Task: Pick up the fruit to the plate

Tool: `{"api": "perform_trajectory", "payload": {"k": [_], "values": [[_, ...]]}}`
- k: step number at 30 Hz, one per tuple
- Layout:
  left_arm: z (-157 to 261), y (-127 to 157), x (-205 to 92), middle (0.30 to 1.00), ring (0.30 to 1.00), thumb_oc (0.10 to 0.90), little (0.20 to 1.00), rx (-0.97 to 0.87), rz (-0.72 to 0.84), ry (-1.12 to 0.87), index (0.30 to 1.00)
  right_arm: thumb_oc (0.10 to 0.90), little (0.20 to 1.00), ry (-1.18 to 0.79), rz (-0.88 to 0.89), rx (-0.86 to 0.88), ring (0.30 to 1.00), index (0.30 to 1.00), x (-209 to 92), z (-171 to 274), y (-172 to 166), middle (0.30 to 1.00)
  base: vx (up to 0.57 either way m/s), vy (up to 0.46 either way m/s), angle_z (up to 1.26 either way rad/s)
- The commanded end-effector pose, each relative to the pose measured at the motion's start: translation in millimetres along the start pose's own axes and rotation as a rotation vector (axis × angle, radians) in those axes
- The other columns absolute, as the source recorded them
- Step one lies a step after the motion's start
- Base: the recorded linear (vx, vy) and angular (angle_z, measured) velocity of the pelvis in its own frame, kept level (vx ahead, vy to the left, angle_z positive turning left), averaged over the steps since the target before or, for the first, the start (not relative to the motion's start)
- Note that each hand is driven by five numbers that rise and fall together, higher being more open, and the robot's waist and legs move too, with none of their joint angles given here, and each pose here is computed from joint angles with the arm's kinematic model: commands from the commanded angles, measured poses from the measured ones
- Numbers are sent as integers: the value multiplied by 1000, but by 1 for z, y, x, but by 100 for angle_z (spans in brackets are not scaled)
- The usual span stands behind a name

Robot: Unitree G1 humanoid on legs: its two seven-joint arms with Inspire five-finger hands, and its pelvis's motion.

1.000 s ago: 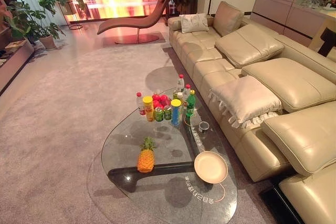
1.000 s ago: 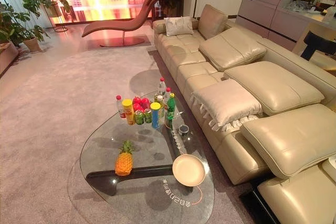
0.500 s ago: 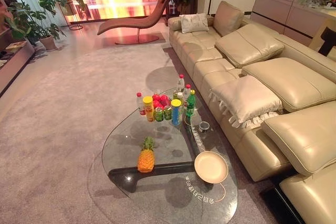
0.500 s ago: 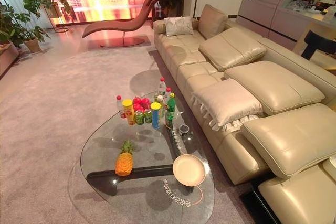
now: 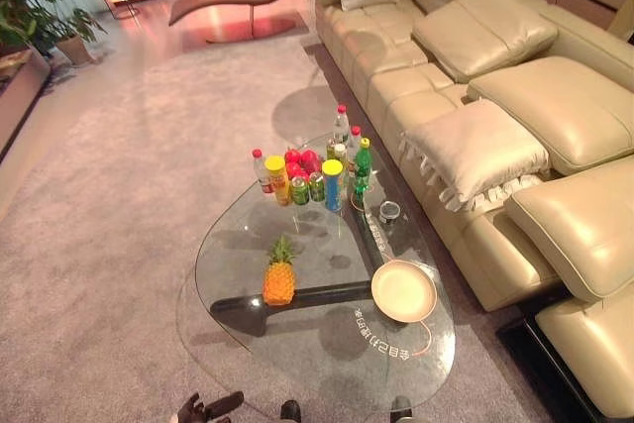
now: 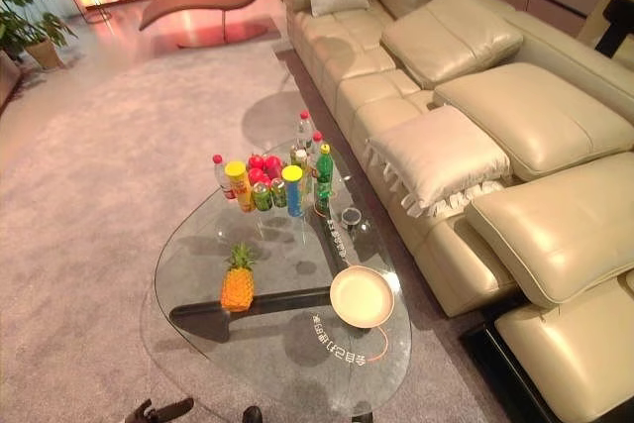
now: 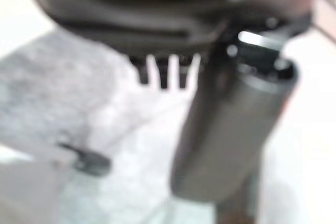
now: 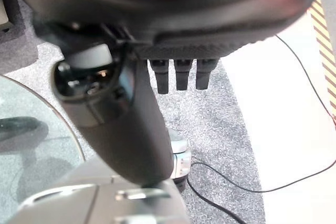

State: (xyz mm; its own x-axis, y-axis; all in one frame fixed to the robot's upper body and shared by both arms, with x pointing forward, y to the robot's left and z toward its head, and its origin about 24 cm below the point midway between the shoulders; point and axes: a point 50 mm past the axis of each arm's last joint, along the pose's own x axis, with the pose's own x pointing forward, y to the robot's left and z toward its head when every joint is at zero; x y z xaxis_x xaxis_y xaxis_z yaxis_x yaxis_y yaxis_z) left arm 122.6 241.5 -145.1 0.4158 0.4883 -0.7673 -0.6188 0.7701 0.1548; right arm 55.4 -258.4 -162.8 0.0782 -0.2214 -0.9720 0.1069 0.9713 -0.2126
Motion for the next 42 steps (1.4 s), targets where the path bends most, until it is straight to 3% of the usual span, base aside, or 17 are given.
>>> {"api": "perform_trajectory", "payload": {"k": [1, 9, 17, 33, 42], "values": [[75, -20, 8, 900, 900, 800, 900, -56, -60, -258, 900, 800, 900, -60, -61, -26, 900, 900, -3, 29, -13, 900, -47, 65, -9], [119, -37, 3, 900, 900, 800, 900, -92, -123, -395, 900, 800, 900, -120, -85, -44, 900, 900, -7, 48, -18, 900, -20, 29, -8], [204, -58, -18, 900, 900, 800, 900, -107, -200, -642, 900, 800, 900, -237, -111, -23, 900, 900, -12, 74, -17, 900, -69, 19, -2], [302, -49, -52, 900, 900, 800, 900, -174, -157, -839, 900, 800, 900, -349, -124, 15, 900, 900, -21, 102, -19, 900, -43, -1, 1], [338, -58, -77, 900, 900, 800, 900, -212, -248, -916, 900, 800, 900, -389, -120, 30, 900, 900, -27, 115, -16, 900, -39, 8, 0]]}}
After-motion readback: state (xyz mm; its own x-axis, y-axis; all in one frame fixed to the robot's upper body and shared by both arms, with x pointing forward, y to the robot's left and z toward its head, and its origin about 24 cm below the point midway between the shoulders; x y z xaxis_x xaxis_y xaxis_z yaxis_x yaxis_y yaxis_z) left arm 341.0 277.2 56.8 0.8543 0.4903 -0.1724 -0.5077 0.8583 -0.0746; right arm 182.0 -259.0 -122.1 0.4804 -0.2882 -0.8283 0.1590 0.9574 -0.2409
